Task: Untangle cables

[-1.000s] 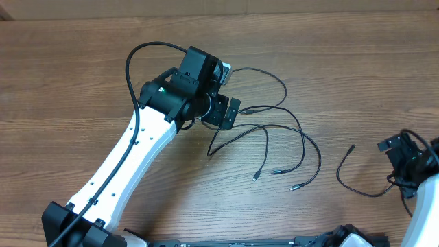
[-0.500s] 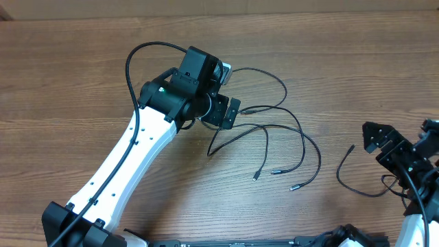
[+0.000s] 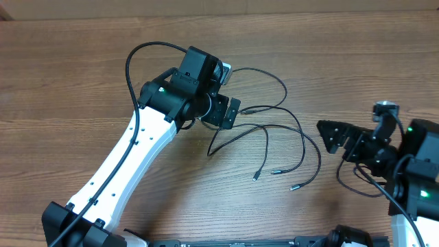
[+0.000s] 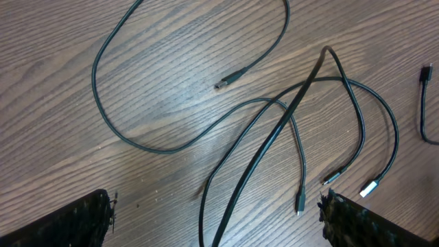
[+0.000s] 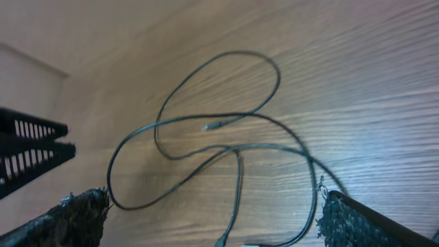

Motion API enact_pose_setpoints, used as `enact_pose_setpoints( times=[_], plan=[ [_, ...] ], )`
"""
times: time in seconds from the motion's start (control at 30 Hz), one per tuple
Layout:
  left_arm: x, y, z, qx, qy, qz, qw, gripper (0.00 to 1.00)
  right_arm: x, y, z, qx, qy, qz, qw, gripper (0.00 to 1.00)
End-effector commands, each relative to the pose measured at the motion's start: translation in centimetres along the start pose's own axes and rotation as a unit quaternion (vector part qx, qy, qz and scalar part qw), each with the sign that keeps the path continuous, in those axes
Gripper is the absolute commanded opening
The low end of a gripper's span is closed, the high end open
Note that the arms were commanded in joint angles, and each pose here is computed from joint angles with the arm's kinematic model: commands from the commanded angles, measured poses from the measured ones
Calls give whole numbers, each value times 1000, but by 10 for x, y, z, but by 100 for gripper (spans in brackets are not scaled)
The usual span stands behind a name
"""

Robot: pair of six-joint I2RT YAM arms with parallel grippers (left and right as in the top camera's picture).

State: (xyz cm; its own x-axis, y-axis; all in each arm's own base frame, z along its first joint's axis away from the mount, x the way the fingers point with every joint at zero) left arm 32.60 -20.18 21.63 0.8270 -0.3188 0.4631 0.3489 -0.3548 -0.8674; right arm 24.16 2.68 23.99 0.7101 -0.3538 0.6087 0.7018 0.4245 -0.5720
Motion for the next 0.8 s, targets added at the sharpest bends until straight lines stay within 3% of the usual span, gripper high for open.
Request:
enact_pose_setpoints(
  times=[0.0,0.2,0.37,0.5,0.77],
  plan=[
    [3,0,0,-4,-5,-2,1000,100,1,7,9,0,-11,14,1000,100],
    [4,0,2,2,-2,-4,1000,100,-11,29,17,19,-10,66,998,100],
    [2,-3,30,87,-4,-2,996,100,-25,49,21,18,7,113,993,100],
    [-2,-6,51,109,-16,7,994,100,-37,61,23,-5,8,140,990,100],
    [-8,-23,122,98,-114,1,989,100,-48,74,53,17,2,151,988,100]
  ],
)
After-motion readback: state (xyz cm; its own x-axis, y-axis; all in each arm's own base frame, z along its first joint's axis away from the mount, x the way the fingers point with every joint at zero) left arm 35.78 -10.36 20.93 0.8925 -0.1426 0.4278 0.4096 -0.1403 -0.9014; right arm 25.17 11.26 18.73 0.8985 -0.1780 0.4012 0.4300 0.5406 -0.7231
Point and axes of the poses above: each gripper's point midway between its finger pads, its own y axis out along the fingers, its own z axis along the line the jaws close on, x = y × z, the point moved 2 cm from there along -y, back along the fingers, and after that the axes turned 1 degree about y, right-handed, at the moved point
